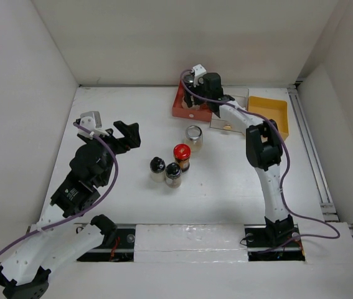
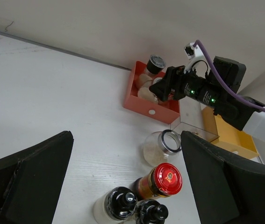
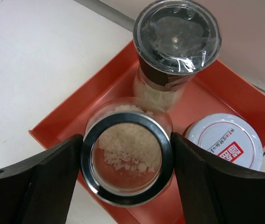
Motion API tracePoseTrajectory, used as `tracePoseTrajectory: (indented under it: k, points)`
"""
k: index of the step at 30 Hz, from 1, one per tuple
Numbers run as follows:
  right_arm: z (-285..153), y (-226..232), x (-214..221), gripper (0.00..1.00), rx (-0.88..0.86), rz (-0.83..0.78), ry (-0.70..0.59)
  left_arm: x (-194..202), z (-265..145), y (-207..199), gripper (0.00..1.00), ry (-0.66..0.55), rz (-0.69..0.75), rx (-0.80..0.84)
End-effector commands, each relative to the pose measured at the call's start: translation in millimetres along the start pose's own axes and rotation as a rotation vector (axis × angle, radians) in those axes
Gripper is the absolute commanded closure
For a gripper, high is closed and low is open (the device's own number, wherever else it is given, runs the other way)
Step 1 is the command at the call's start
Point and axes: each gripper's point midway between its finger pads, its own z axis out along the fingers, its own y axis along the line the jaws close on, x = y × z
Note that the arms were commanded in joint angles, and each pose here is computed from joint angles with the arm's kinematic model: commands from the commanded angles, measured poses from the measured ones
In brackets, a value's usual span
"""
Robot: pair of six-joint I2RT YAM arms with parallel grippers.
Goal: Organize the condiment bottles
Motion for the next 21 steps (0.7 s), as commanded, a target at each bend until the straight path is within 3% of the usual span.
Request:
tracePoseTrajectory:
  k: [1,3,7,15,17,18,20,21]
  points:
    - [-6.3,19.6,-40.7,0.19,-0.054,0.004,-0.087,-7.7,0.2,-4.0,0.04,-0.034,-0.012,0.021]
    - [-9.7,25.7,-48.2,0.11,-0.061,-0.001,-0.100,-7.7,0.2,-4.0,0.04,-0.034,-0.012,0.021]
    - [-44.1,35.8,-102.2,0.05,-0.054,-0.018,-0.191,-7.7,0.2,-4.0,0.04,-0.034,-0.012,0.021]
    - [-129.6,37.2,-144.9,0.03,0.046,0.013,-0.275,-8.3,0.3,-2.6,0.04,-0.038,-0.012,0.012]
    - [-137.2,57.2,-111.6,0.13,0.005,0.019,-0.208,-11.4,-1.5,-0.9,0.04,-0.048,-0.017,0.007]
    - [-155.8,69.0,-117.2,0.26,-0.035,0.012,-0.225,-11.4,-1.5,-0.9,0.04,-0.048,-0.017,0.007]
    - [-165.7,114.3,-82.9,0.63,-0.182,-0.009,-0.167,-13.1,-1.2,2.4,0.04,-0.058,-0.027,-0.013]
    - [-179.0,130.6,-83.3,0.67,-0.225,-0.019,-0.174,-10.6,-1.5,3.7,0.04,-0.049,-0.020,-0.018]
